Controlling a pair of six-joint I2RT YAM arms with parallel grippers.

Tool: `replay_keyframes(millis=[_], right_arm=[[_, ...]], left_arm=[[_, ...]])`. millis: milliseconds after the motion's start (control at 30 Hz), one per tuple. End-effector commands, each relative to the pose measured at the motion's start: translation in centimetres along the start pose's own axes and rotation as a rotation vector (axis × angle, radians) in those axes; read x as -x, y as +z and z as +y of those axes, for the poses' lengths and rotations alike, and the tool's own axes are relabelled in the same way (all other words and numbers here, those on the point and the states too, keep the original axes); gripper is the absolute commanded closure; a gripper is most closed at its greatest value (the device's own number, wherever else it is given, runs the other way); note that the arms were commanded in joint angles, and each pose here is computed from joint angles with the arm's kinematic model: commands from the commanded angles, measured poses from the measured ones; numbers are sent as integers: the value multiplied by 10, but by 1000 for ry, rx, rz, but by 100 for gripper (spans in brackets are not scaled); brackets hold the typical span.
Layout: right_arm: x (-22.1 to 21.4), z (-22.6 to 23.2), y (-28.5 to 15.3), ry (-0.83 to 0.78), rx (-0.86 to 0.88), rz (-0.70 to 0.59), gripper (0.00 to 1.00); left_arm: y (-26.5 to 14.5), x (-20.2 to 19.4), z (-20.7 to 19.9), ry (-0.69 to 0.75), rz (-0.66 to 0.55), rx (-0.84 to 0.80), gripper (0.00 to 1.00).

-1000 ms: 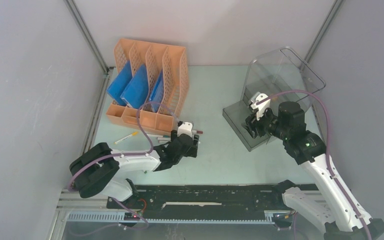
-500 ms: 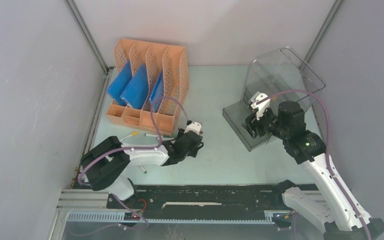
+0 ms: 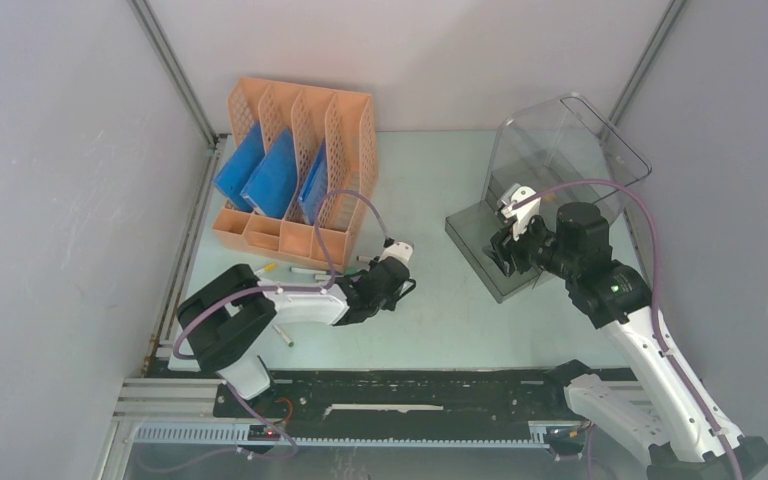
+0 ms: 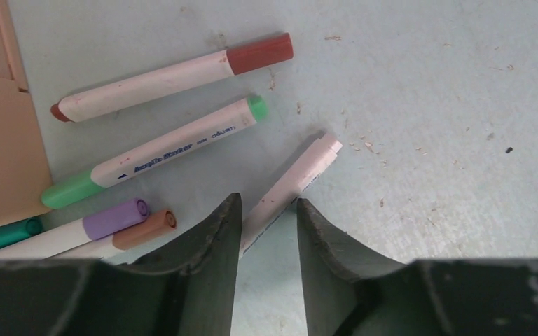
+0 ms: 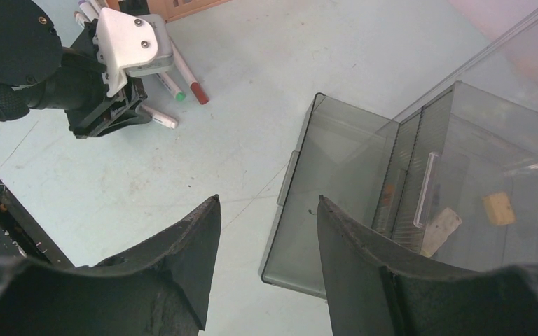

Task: Organize the desk
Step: Pick up the stationery from the center of the board.

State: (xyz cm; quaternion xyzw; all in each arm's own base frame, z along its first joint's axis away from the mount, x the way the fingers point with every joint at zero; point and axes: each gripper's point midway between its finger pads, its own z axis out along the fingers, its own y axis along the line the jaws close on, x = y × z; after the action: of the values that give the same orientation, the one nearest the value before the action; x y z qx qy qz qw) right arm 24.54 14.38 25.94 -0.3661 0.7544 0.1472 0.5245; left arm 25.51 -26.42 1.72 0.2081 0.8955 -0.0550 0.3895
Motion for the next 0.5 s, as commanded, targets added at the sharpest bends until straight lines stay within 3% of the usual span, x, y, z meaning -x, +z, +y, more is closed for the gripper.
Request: replay_keyframes(millis=[0,467], right_arm=[[3,-1,1,-6,3,-14,40],[2,0,2,-6,8,-13,40]], left_arm=[[4,-15,-7,18,67,-42,62],[-3,-20,-41,-16,78,-241,93]])
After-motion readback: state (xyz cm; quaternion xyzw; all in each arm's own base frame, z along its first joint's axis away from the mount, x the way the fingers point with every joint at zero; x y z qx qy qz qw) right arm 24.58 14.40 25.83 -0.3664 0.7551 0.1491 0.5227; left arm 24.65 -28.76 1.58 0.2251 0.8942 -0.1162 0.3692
